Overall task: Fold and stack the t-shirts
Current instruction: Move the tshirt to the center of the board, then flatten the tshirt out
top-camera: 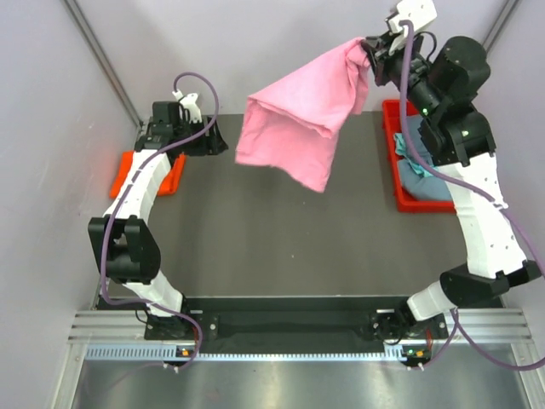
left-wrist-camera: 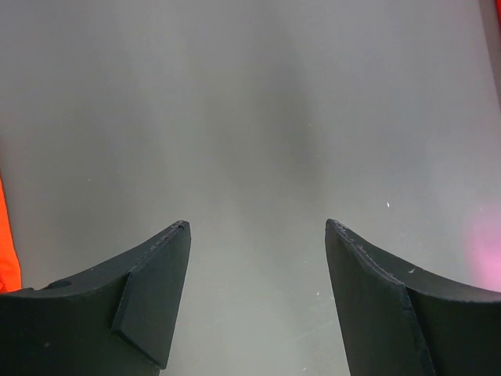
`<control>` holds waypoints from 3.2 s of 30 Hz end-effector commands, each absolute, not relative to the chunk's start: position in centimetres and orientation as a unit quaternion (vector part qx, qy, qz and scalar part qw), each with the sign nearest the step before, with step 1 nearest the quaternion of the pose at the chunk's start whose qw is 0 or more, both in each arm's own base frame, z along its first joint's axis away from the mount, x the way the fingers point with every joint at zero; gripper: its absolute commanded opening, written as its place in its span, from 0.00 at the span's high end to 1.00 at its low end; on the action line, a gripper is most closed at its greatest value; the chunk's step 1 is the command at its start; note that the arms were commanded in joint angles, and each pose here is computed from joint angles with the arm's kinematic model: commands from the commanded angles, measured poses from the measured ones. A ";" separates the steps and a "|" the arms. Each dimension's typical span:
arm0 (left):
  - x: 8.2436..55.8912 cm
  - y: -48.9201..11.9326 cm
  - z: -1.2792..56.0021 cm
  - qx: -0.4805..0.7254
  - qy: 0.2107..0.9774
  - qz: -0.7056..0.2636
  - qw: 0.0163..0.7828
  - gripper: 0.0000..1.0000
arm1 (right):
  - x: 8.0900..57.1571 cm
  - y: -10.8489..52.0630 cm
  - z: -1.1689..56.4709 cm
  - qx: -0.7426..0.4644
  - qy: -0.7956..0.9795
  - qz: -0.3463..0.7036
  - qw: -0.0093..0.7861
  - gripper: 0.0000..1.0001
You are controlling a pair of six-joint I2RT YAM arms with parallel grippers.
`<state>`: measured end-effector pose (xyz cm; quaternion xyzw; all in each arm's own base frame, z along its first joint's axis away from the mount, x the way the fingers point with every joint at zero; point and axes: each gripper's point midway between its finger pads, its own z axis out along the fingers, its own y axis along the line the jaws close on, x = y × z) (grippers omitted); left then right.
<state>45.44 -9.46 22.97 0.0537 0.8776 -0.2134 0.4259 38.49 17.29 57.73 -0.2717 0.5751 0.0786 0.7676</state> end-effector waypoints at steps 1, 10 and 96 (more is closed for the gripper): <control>45.6 -9.5 24.1 0.053 0.867 -0.216 0.446 0.26 | 40.9 17.4 54.4 -0.253 0.597 0.072 0.758 0.95; 43.5 -9.5 23.2 0.056 0.877 -0.216 0.427 0.27 | 44.7 15.5 33.0 -0.225 0.787 0.026 0.574 0.30; 38.9 -17.2 24.8 0.086 0.873 -0.272 0.396 0.48 | 41.3 27.3 22.2 -0.375 0.796 0.208 0.426 0.32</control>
